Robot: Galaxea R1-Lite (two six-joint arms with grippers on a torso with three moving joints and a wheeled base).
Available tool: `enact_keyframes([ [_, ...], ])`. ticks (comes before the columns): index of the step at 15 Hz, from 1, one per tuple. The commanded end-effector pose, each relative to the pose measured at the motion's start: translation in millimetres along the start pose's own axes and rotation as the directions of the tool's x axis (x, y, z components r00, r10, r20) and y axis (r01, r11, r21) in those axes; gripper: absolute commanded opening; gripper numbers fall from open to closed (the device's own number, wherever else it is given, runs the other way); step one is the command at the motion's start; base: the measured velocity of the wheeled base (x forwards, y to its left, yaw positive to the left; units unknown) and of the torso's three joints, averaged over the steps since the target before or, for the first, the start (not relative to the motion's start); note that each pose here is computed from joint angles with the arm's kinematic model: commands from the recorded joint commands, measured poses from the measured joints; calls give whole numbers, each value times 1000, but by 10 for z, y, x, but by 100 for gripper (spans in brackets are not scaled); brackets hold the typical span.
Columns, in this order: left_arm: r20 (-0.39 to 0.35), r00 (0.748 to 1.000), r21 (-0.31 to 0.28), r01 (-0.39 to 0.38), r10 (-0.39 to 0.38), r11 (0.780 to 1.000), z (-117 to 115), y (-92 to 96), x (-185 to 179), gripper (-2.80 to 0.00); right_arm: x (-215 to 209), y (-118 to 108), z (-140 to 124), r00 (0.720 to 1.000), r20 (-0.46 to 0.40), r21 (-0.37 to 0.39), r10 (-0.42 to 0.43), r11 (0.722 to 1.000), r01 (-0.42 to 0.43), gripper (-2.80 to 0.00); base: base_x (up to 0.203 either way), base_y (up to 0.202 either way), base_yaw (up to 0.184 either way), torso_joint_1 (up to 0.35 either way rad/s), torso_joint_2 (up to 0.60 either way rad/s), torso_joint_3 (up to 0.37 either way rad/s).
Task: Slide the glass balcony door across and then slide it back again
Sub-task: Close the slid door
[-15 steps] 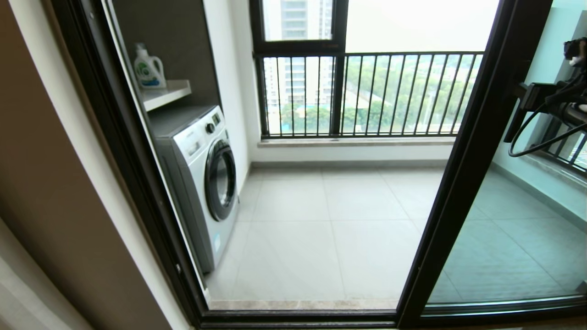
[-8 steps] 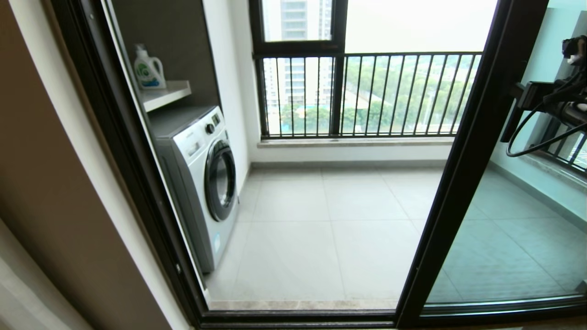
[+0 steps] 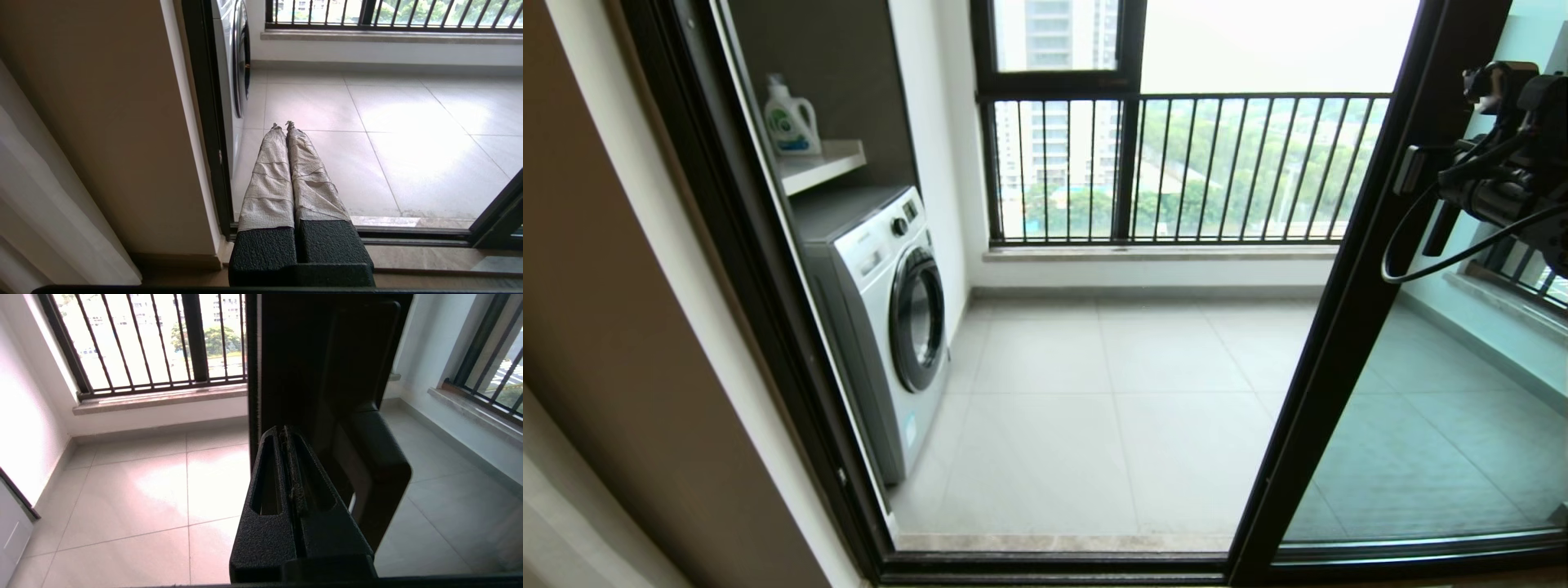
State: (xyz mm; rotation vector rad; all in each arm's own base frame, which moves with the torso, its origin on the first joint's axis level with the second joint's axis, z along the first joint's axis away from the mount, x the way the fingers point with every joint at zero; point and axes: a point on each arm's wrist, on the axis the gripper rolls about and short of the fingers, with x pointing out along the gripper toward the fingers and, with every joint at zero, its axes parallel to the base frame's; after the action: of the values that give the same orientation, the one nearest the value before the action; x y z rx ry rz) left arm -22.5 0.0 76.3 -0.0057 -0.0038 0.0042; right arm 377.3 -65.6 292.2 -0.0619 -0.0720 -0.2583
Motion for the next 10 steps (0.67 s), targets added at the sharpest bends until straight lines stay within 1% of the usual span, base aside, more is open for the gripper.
enact_keyframes([
  [1,-1,1000,0,0,0,1000,-1,0,0,-280,-55,-16,120,999,44,4,-17,1000,17,-280,0,0,0,0,0,0],
  [3,-1,1000,0,-1,1,1000,-1,0,0,-280,-102,-107,206,995,84,7,-48,999,48,-280,0,0,0,0,0,0],
  [5,-1,1000,0,-1,1,1000,-1,0,0,-280,-108,-347,202,990,86,3,-111,994,111,-280,0,0,0,0,0,0],
  [7,-1,1000,0,0,0,1000,-1,1,0,-280,-63,-614,105,983,62,-2,-174,985,175,-280,0,0,0,0,0,0],
  [8,-1,1000,0,-2,2,1000,-1,0,0,-280,-39,-702,39,980,45,-5,-195,981,196,-280,0,0,0,0,0,0],
  [10,-1,1000,0,-1,1,1000,-1,0,0,-280,-19,-781,-83,979,9,-9,-203,979,203,-280,0,0,0,0,0,0],
])
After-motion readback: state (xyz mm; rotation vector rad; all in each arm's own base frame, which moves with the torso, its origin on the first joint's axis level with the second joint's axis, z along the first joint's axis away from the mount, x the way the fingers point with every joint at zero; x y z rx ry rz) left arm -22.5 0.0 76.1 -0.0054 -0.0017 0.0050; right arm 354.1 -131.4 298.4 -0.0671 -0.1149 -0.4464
